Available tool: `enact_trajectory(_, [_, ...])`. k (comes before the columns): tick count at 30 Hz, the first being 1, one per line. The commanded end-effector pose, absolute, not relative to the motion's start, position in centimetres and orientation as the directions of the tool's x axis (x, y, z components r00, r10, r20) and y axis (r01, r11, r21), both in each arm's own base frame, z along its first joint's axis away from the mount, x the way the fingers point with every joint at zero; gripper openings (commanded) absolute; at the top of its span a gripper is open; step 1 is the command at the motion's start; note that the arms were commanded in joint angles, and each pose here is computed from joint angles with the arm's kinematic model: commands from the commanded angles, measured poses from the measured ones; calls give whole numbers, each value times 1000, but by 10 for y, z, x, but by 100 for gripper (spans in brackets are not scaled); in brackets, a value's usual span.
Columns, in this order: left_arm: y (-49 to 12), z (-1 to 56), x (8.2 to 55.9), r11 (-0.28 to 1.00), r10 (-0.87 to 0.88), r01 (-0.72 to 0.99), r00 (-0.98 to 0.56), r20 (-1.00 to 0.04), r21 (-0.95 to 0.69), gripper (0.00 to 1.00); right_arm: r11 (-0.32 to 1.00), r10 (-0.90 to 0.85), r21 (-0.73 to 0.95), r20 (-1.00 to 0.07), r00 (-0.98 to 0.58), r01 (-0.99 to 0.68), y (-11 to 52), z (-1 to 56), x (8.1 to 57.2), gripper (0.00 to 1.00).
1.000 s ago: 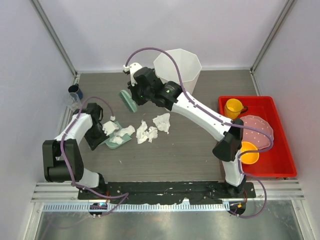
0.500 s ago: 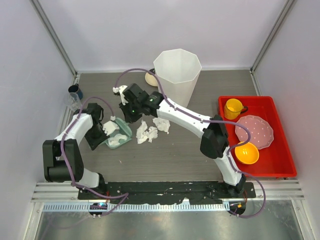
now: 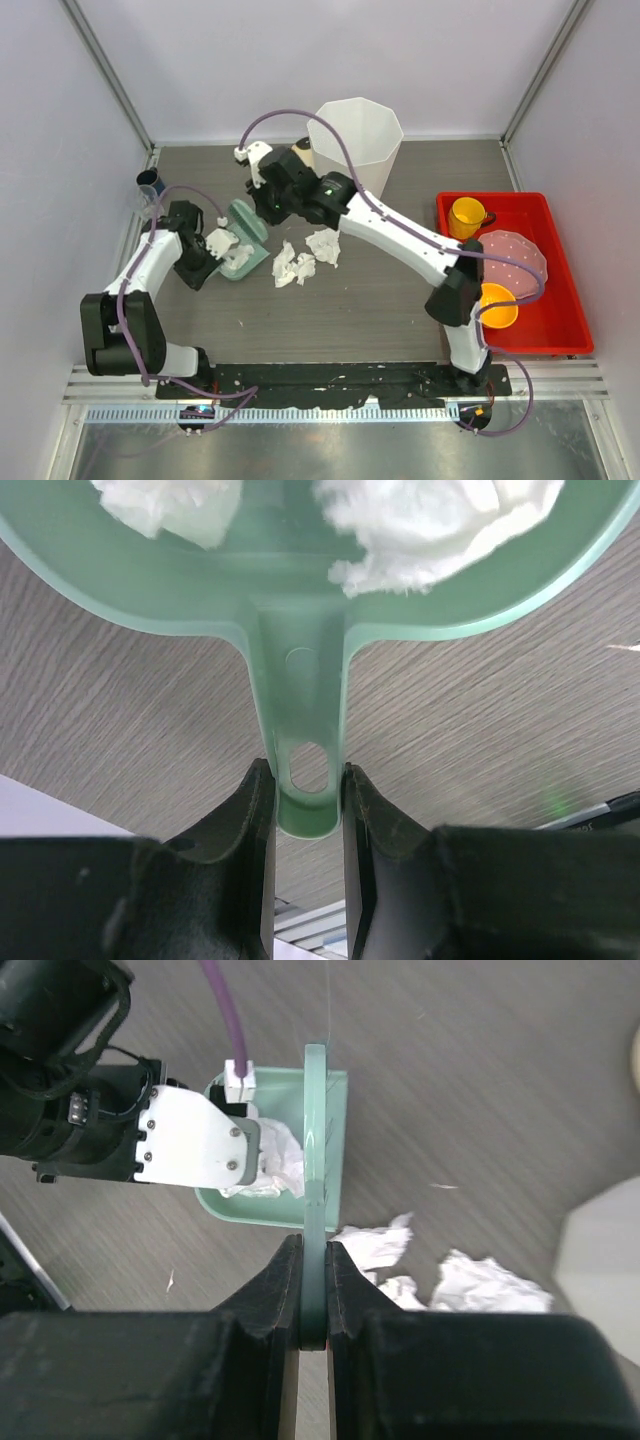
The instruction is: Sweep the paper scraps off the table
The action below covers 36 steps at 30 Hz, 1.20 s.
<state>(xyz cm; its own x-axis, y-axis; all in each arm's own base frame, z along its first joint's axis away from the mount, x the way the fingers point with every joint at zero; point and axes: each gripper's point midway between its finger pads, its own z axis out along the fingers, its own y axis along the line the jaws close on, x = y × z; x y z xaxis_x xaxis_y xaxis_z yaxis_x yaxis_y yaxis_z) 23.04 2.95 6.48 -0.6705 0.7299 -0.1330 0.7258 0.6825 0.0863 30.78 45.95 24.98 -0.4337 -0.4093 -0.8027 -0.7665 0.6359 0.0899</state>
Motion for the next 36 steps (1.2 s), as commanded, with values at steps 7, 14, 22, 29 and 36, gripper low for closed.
enact_trajectory(7, [10,114,265,781,609,617,-716,-343,98,0,763,-48,15,-996,-80,-647,348,456,288,1])
enact_trajectory(14, [9,142,276,792,595,598,-707,-383,126,0,732,-84,-20,-995,-61,-681,305,447,252,1])
enact_trajectory(22, [7,157,285,811,566,572,-711,-417,126,0,515,-159,-46,-986,-43,-856,282,426,182,1])
enact_trajectory(29, [8,175,291,824,550,547,-705,-448,151,0,300,-363,75,-913,-186,-951,273,302,124,1])
enact_trajectory(36, [10,205,287,827,547,536,-701,-457,169,0,327,-536,44,-814,-224,-944,255,244,127,1])
